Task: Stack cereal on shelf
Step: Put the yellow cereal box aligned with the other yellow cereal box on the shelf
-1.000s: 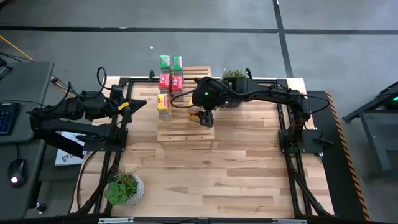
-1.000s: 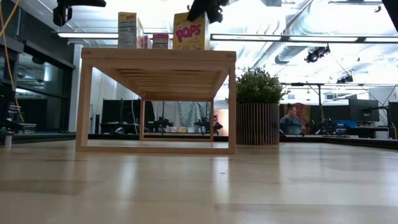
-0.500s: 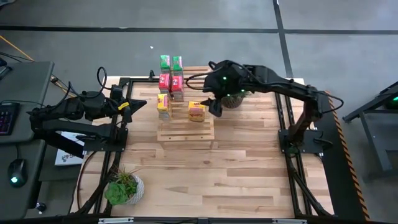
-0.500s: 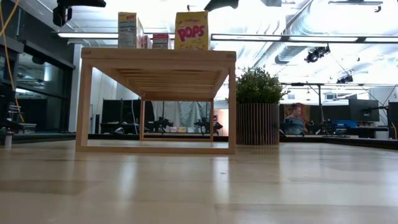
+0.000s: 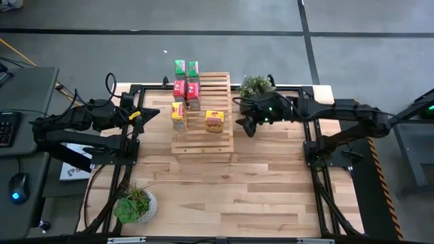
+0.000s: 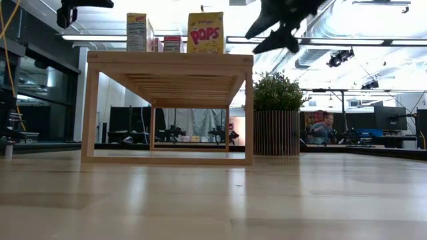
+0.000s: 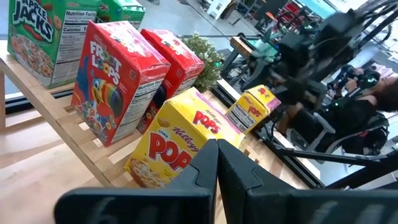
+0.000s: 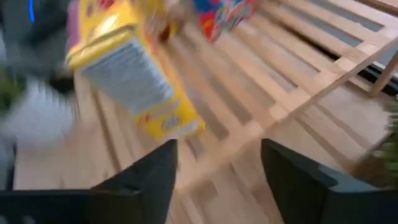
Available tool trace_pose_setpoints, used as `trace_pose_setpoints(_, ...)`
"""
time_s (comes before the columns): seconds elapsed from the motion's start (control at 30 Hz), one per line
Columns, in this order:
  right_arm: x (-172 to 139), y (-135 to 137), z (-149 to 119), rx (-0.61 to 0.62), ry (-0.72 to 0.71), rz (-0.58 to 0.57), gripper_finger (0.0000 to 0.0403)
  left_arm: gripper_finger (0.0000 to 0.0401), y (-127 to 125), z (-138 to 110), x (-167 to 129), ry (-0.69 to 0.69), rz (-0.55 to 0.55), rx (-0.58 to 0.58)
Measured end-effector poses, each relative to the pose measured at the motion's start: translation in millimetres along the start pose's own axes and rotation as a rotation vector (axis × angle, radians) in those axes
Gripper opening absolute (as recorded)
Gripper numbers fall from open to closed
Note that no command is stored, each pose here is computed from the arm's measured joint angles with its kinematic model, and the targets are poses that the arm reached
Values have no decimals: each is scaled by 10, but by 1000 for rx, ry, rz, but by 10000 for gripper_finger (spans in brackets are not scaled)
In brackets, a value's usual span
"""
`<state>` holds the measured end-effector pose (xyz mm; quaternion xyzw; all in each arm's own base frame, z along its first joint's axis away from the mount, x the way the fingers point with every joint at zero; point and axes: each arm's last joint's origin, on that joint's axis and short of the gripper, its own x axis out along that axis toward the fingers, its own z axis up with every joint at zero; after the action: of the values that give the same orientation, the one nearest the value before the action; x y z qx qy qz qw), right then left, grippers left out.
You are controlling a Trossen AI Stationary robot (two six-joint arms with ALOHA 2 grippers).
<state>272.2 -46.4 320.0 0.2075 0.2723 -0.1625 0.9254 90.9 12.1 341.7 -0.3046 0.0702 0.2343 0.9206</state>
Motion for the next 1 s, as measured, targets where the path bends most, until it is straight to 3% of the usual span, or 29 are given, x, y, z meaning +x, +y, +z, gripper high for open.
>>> trace_pose_setpoints(0.07,105,-40,-92,102,-95,4,189,0,1,1,0,-3,3,0)
trace_pose_setpoints(0.17,251,-34,-124,216,-223,14,101,0,1,2,0,-6,5,-1)
trace_pose_setpoints(0.27,417,-16,-153,234,-256,-67,18,0,0,4,0,-7,4,-1)
trace_pose_setpoints(0.4,559,48,-30,260,-283,-98,26,0,0,4,0,-8,5,-1)
trace_pose_setpoints(0.57,720,109,3,242,-198,-92,5,0,1,4,0,-8,6,-1)
trace_pose_setpoints(1.0,713,252,-97,271,-138,-72,1,0,1,3,0,-7,6,0)
